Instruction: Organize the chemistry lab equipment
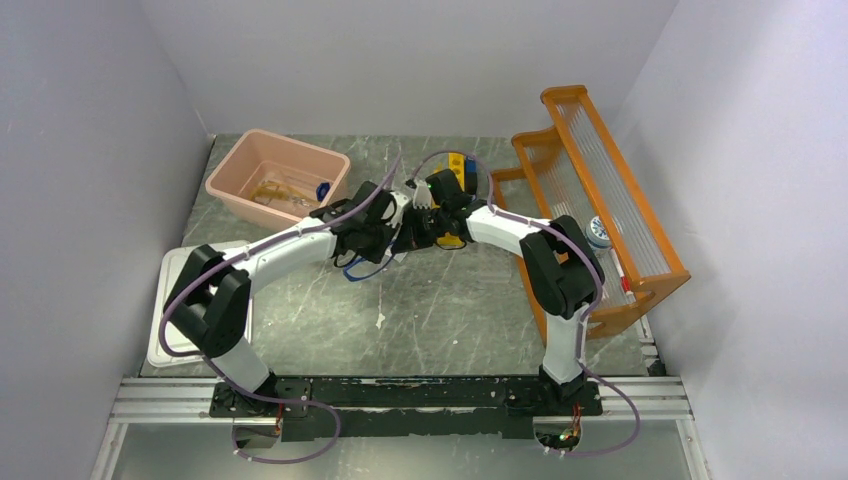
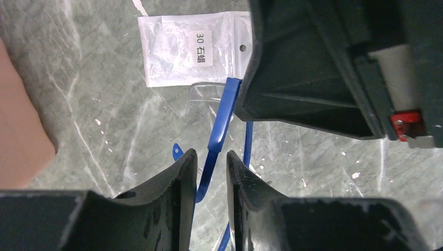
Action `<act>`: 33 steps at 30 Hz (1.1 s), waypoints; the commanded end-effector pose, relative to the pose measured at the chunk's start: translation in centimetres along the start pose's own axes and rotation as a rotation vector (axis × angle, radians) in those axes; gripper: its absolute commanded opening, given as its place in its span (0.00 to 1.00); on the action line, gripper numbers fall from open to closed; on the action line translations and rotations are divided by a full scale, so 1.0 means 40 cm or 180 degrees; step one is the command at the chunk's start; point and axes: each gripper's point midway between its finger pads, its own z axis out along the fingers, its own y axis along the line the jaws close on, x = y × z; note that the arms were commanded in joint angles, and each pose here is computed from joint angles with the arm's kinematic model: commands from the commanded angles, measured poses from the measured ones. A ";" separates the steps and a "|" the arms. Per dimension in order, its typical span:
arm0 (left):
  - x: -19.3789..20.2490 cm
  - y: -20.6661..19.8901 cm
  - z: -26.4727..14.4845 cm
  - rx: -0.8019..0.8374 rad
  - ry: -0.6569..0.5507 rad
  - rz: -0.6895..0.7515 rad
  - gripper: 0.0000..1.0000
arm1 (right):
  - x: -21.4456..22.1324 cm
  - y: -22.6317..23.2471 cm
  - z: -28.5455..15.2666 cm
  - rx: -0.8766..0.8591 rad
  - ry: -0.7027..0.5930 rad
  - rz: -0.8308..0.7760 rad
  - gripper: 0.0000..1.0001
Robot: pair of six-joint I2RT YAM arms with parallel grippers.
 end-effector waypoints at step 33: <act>0.047 0.031 -0.003 -0.0444 0.0156 0.0577 0.28 | -0.024 -0.015 -0.015 0.0122 0.0016 0.0400 0.00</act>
